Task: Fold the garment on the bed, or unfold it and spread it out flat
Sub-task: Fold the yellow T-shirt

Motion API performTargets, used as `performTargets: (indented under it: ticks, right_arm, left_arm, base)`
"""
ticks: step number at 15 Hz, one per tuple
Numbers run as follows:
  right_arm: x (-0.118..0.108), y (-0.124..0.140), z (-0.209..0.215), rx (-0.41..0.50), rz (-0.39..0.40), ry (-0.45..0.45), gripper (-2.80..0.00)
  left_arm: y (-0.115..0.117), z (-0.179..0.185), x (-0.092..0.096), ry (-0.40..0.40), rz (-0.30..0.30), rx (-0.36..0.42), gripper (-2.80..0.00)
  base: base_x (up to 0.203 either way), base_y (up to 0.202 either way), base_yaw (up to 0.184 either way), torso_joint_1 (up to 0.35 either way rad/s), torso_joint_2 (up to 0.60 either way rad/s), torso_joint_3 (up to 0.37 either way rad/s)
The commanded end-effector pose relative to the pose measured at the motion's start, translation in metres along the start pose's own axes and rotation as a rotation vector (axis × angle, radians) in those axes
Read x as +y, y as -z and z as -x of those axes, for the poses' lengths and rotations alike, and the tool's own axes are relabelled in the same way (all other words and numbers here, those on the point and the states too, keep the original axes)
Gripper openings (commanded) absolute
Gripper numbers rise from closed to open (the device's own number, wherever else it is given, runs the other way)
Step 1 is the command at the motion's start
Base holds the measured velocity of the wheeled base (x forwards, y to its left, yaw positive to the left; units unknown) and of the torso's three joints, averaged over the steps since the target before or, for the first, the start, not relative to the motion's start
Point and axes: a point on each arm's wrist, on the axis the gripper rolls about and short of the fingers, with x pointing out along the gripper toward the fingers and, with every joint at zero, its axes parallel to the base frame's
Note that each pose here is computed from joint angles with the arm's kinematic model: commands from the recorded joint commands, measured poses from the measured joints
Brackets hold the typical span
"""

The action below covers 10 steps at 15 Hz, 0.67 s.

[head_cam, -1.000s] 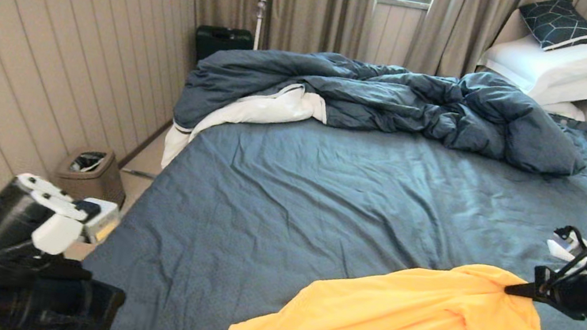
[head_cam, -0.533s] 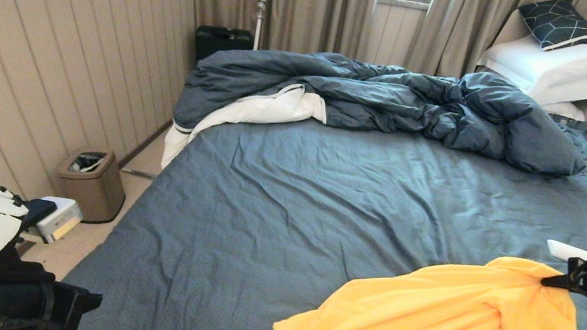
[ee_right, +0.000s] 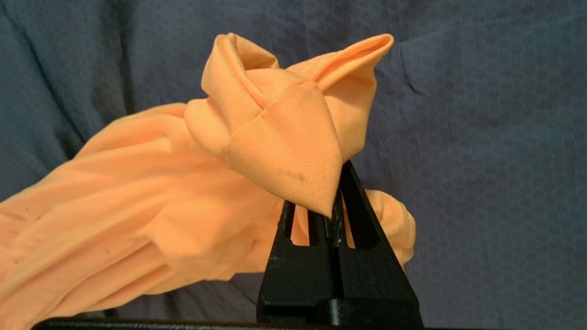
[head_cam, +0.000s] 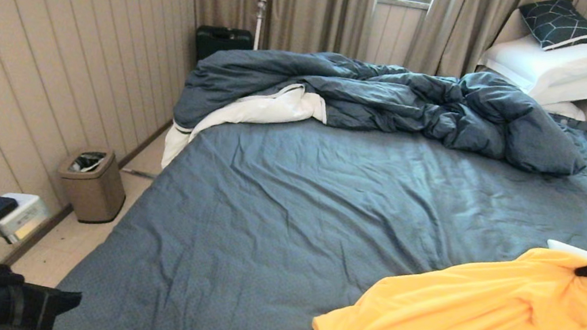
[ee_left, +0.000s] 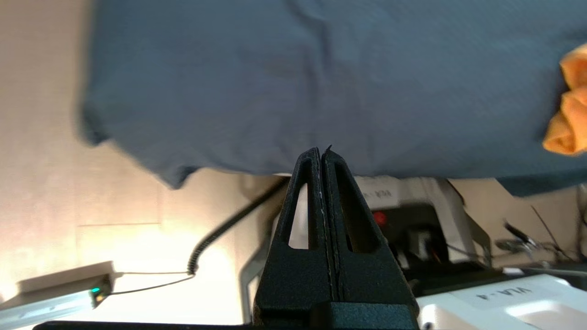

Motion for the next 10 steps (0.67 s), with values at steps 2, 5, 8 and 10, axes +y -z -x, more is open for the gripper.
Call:
performTargets:
  ticks: [2, 5, 8, 10]
  right_arm:
    - [0.008, -0.004, -0.002, -0.001, 0.021, -0.015, -2.80]
    - [0.032, -0.010, 0.008, -0.011, 0.061, -0.037, -2.80]
    - [0.084, -0.013, 0.023, 0.018, 0.130, -0.111, -2.80]
    - [0.128, -0.013, 0.030, 0.033, 0.183, -0.176, -2.80]
  left_arm:
    - [0.017, 0.046, 0.019, -0.104, 0.041, -0.197, -2.80]
    - [0.042, 0.078, 0.038, -0.244, 0.089, -0.351, -2.80]
    - [0.059, 0.090, 0.051, -0.397, 0.163, -0.410, -2.80]
    - [0.072, 0.095, 0.055, -0.425, 0.146, -0.443, -2.80]
  base:
    - [0.000, 0.000, 0.000, 0.000, 0.00, 0.000]
    - [0.000, 0.000, 0.000, 0.000, 0.00, 0.000]
    - [0.000, 0.000, 0.000, 0.000, 0.00, 0.000]
    - [0.000, 0.000, 0.000, 0.000, 0.00, 0.000]
